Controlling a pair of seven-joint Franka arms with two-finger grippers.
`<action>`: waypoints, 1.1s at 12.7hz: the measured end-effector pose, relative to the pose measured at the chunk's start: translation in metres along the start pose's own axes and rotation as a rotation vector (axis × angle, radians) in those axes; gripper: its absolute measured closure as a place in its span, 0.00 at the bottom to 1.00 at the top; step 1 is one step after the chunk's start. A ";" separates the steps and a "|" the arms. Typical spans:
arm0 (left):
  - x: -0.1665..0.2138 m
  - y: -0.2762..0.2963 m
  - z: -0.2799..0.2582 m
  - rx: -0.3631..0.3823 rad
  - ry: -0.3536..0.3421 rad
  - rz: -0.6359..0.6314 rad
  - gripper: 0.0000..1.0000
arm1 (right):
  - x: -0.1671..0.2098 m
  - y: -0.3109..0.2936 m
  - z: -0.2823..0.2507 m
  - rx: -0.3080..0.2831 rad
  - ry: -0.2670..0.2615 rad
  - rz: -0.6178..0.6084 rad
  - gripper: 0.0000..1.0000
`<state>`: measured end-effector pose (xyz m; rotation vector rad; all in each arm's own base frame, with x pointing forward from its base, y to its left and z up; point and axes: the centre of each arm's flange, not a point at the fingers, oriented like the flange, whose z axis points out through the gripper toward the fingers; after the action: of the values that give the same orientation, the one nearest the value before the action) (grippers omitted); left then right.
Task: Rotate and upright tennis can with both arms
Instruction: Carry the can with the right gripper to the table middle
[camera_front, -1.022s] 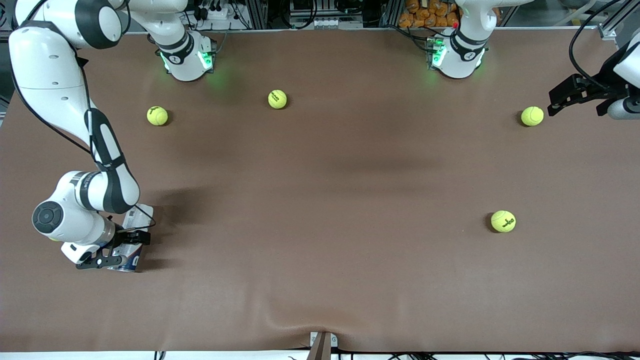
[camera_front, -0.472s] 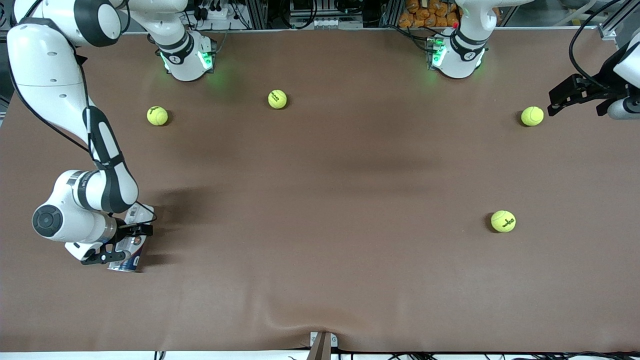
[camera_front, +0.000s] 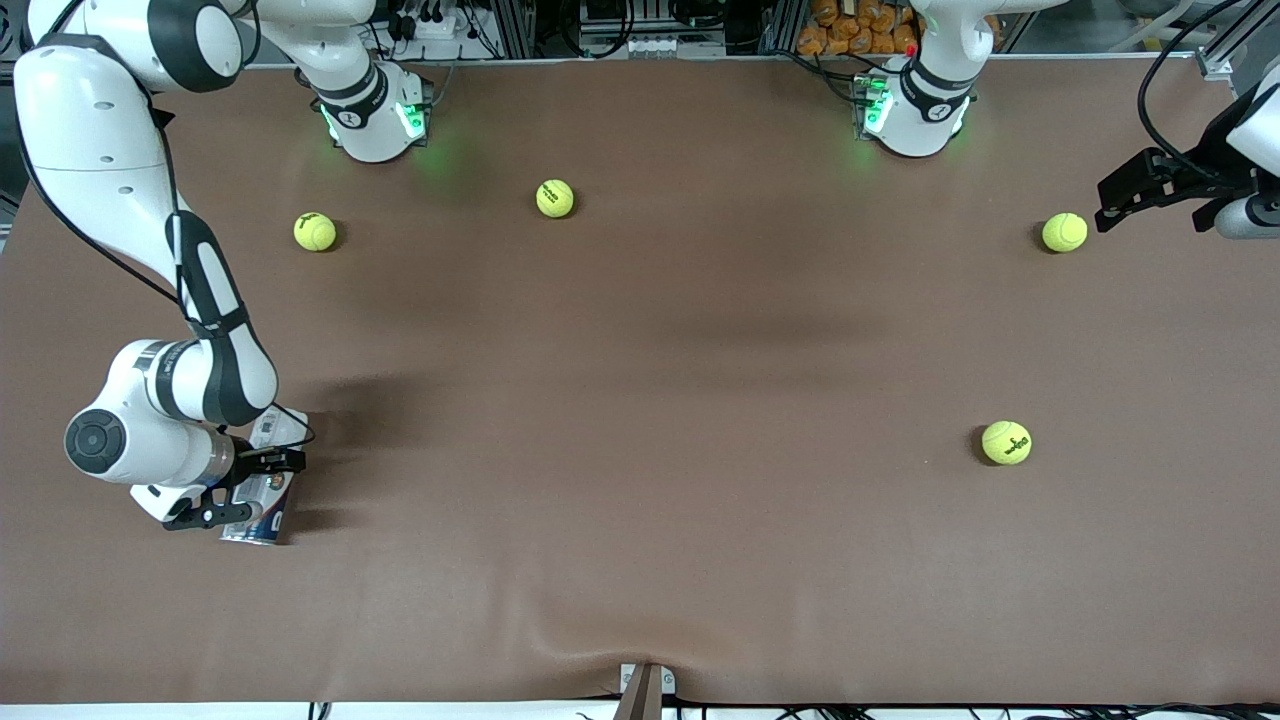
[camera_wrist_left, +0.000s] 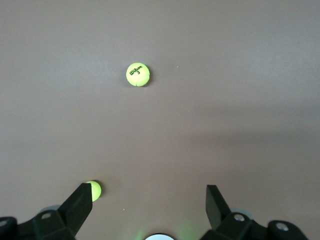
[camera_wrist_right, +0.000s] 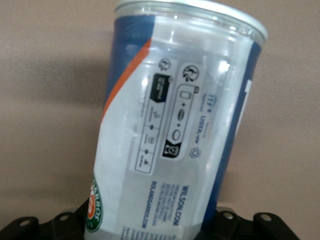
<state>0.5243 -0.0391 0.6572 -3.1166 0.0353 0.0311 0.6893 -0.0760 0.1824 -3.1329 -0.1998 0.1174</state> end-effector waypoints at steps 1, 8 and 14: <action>0.000 0.000 0.000 0.000 0.000 0.001 0.00 | 0.002 -0.004 -0.005 -0.001 0.009 -0.007 0.32; 0.000 0.001 0.000 0.000 0.000 0.008 0.00 | 0.025 -0.115 -0.083 0.049 0.131 -0.226 0.29; 0.000 -0.001 0.000 0.000 0.000 0.006 0.00 | 0.007 -0.356 -0.116 0.132 0.186 -0.584 0.28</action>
<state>0.5243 -0.0382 0.6574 -3.1167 0.0452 0.0307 0.6598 0.2783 0.2996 -2.7908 -1.0303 -0.1544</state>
